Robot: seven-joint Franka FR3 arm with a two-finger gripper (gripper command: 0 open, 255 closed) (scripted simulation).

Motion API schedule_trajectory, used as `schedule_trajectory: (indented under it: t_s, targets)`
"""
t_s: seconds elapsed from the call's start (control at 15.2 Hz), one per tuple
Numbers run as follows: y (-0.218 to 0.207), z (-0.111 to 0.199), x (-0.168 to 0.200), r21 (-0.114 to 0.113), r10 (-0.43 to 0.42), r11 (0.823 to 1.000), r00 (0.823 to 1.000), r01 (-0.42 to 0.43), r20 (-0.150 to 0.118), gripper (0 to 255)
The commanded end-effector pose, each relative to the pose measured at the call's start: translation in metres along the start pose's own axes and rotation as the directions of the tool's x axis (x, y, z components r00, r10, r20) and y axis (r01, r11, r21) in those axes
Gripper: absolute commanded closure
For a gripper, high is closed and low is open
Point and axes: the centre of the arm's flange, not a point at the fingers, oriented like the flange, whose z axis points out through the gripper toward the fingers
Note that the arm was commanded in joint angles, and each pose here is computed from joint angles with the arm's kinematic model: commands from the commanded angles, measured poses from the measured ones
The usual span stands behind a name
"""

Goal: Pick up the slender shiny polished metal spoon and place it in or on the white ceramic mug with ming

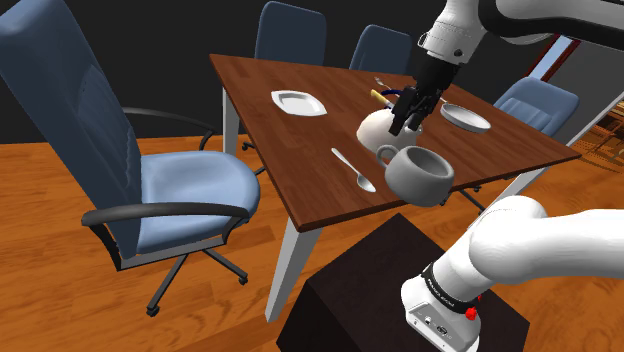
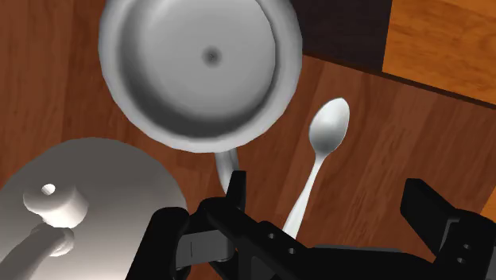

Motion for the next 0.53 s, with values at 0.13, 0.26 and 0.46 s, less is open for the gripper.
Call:
schedule_trajectory:
  t_s: [0.13, 0.26, 0.46]
  targets:
    - [0.0, 0.02, 0.02, 0.02, 0.044, 0.999, 0.999, -0.044, 0.017, 0]
    - [0.001, 0.04, 0.039, 0.04, 0.087, 0.995, 0.996, -0.088, 0.034, 0]
    - [0.003, 0.071, 0.067, 0.067, 0.15, 0.986, 0.987, -0.155, 0.062, 0]
